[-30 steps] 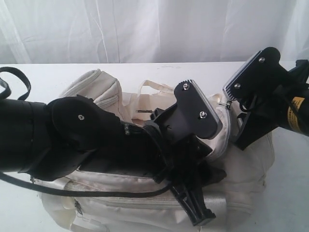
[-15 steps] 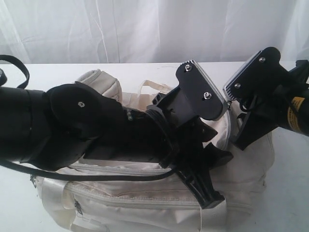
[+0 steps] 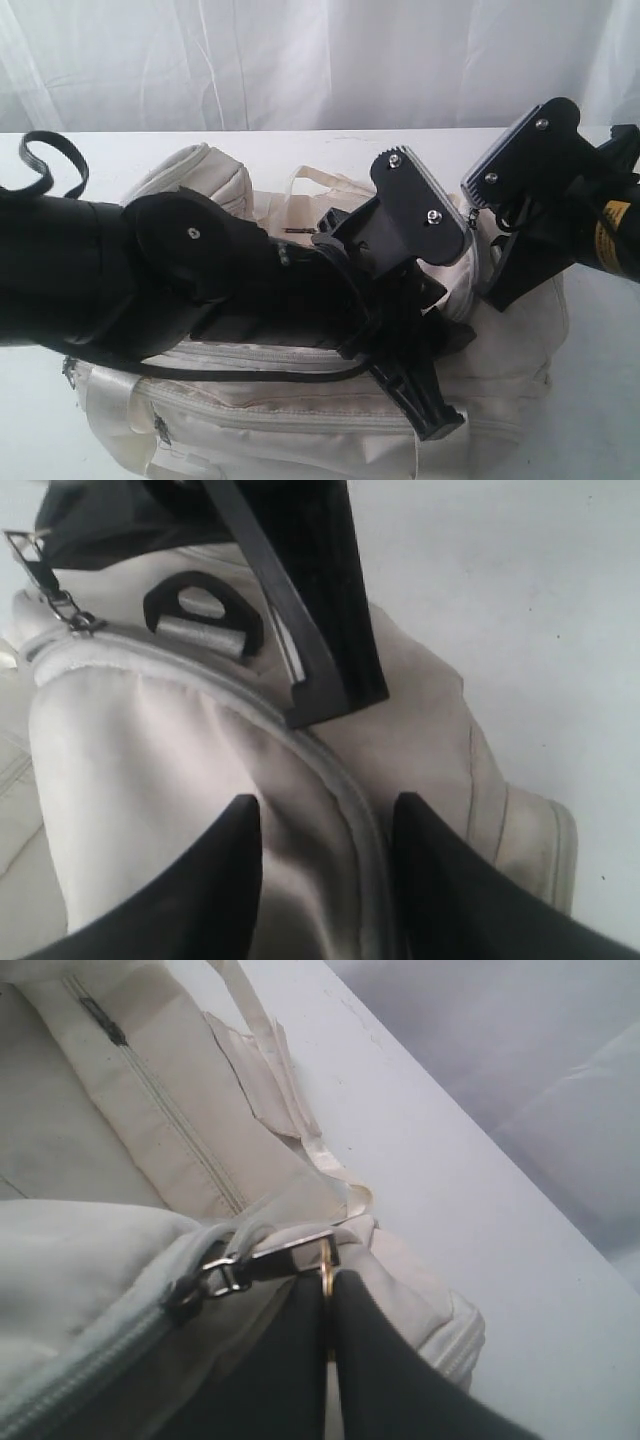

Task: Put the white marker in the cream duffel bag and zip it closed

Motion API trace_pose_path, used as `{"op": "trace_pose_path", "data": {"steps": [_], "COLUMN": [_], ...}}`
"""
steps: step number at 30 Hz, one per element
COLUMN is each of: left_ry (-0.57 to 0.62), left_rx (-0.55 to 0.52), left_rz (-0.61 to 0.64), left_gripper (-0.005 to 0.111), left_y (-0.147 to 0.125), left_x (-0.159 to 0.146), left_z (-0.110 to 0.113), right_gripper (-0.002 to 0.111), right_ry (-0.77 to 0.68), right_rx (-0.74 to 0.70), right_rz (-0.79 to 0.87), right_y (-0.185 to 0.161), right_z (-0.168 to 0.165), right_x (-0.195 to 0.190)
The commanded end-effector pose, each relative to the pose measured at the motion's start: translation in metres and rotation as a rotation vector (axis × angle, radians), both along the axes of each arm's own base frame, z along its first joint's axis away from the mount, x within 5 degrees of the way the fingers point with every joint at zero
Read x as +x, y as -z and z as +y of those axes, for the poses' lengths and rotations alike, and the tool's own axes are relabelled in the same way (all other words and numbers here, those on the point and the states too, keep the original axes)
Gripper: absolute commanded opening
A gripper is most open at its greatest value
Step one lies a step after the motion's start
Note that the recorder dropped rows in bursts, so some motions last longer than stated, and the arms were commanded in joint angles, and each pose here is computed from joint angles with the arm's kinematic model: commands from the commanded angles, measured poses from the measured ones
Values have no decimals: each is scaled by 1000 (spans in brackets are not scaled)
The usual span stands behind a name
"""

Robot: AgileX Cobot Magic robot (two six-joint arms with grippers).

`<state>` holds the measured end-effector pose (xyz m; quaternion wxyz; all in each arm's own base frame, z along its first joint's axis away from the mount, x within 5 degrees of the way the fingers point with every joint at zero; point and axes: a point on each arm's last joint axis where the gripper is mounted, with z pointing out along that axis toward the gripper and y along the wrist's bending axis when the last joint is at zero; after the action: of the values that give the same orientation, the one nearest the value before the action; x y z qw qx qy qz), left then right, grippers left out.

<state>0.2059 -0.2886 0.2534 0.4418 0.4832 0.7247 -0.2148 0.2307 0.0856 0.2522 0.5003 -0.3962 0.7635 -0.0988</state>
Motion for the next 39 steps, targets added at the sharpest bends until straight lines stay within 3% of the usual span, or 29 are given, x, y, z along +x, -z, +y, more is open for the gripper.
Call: {"op": "trace_pose_path", "data": {"steps": [1, 6, 16, 39], "left_ry": [-11, -23, -2, 193], "left_rx": [-9, -12, -24, -6], "left_rz": [44, 47, 86, 168], "left_gripper": [47, 41, 8, 7], "left_y": [5, 6, 6, 9], "left_x": [0, 1, -3, -30], "left_z": [-4, -4, -5, -17], "right_gripper": [0, 0, 0, 0], "right_ry": [11, 11, 59, 102], "right_rx": [13, 13, -16, -69], "right_rz": [-9, -9, -32, -111], "right_y": [-4, -4, -5, -22], "right_z": [-1, -1, -6, -8], "right_x": [1, 1, 3, 14]}}
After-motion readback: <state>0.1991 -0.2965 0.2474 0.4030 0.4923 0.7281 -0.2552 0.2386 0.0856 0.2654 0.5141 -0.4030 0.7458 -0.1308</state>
